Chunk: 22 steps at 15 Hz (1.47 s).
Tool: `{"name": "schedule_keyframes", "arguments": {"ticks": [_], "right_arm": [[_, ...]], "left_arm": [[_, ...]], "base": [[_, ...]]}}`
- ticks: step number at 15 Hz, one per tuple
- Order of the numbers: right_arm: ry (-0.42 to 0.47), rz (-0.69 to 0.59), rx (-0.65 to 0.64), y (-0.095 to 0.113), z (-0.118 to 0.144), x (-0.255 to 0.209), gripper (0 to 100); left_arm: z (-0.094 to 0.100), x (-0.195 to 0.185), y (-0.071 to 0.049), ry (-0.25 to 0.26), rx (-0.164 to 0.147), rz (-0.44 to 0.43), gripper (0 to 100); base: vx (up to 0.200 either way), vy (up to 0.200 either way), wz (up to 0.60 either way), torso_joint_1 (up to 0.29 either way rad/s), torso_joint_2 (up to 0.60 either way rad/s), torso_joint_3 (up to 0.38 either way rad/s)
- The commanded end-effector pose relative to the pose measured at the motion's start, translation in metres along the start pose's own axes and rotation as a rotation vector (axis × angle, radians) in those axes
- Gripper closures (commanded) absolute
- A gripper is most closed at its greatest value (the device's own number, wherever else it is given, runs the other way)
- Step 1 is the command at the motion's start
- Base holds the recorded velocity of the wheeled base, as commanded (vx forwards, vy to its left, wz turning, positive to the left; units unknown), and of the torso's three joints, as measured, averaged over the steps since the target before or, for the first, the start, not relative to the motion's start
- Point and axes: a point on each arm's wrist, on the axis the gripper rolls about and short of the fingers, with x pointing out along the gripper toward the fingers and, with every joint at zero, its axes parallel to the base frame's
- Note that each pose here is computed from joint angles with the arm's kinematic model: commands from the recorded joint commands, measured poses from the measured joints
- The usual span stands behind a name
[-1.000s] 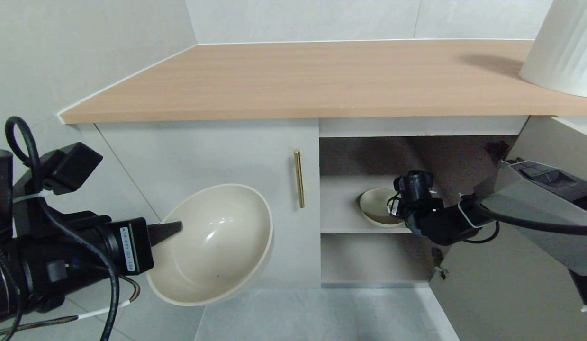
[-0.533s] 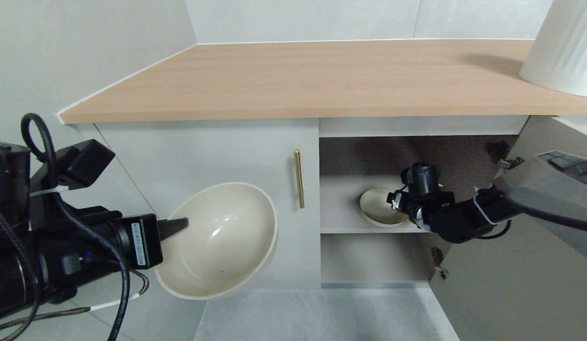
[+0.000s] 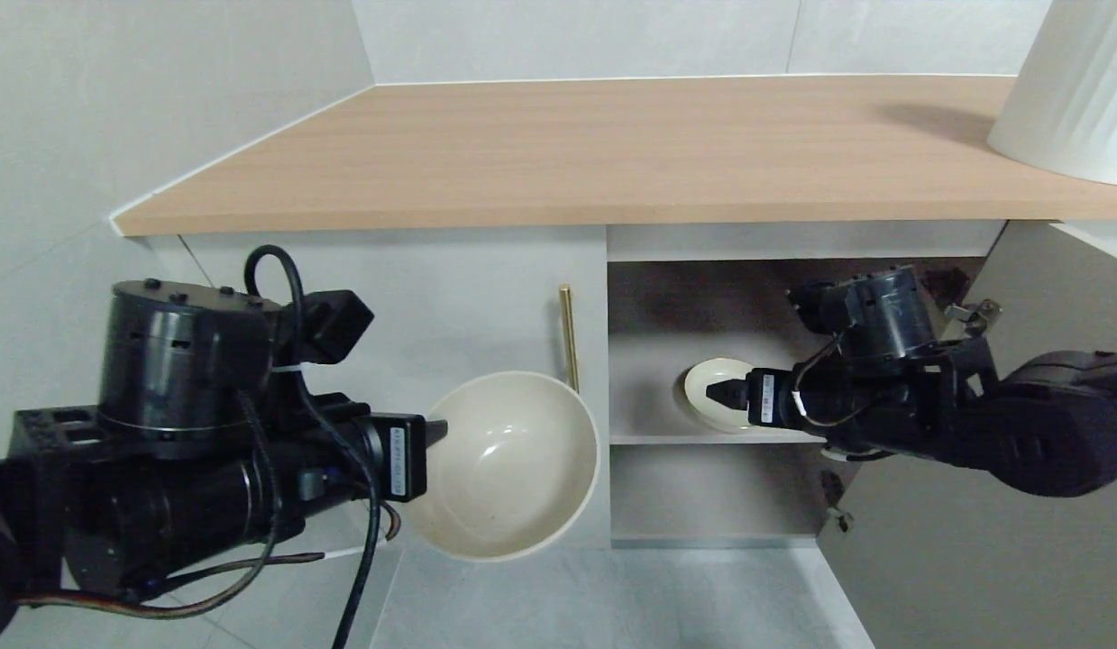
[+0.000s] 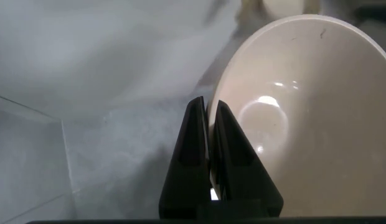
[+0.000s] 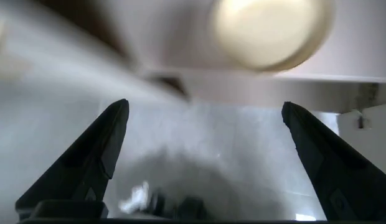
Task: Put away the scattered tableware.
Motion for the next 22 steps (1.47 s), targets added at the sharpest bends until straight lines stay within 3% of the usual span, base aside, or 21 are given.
{"name": "schedule_keyframes", "arguments": {"ticks": [1,4,6,13,19,20,22], "right_arm": [[-0.058,0.081,-0.066,0.011,0.004,-0.049,0],[-0.009,0.172,-0.225,0.029,-0.017,-0.088,0],[0.024,0.197,-0.256,0.037,-0.026,-0.093,0],[0.135,0.248,-0.338,0.061,-0.057,-0.078,0],[0.16,0.244,-0.348,0.065,-0.064,-0.068,0],[0.161,0.244,-0.346,0.066,-0.064,-0.068,100],[0.159,0.244,-0.346,0.066,-0.064,-0.068,100]], "left_arm": [[-0.014,0.021,-0.011,0.073,0.048,0.021,100],[-0.032,0.031,-0.031,0.086,0.102,0.03,100],[-0.039,0.032,-0.041,0.086,0.128,0.005,100],[-0.045,0.028,-0.054,0.082,0.156,-0.029,100],[-0.048,0.026,-0.06,0.052,0.166,-0.016,100],[-0.048,0.027,-0.061,0.047,0.166,-0.016,100],[-0.049,0.028,-0.062,0.043,0.168,-0.007,100]], "base": [[0.0,0.0,0.0,0.0,0.0,0.0],[0.0,0.0,0.0,0.0,0.0,0.0],[0.0,0.0,0.0,0.0,0.0,0.0],[0.0,0.0,0.0,0.0,0.0,0.0],[0.0,0.0,0.0,0.0,0.0,0.0],[0.0,0.0,0.0,0.0,0.0,0.0],[0.0,0.0,0.0,0.0,0.0,0.0]]}}
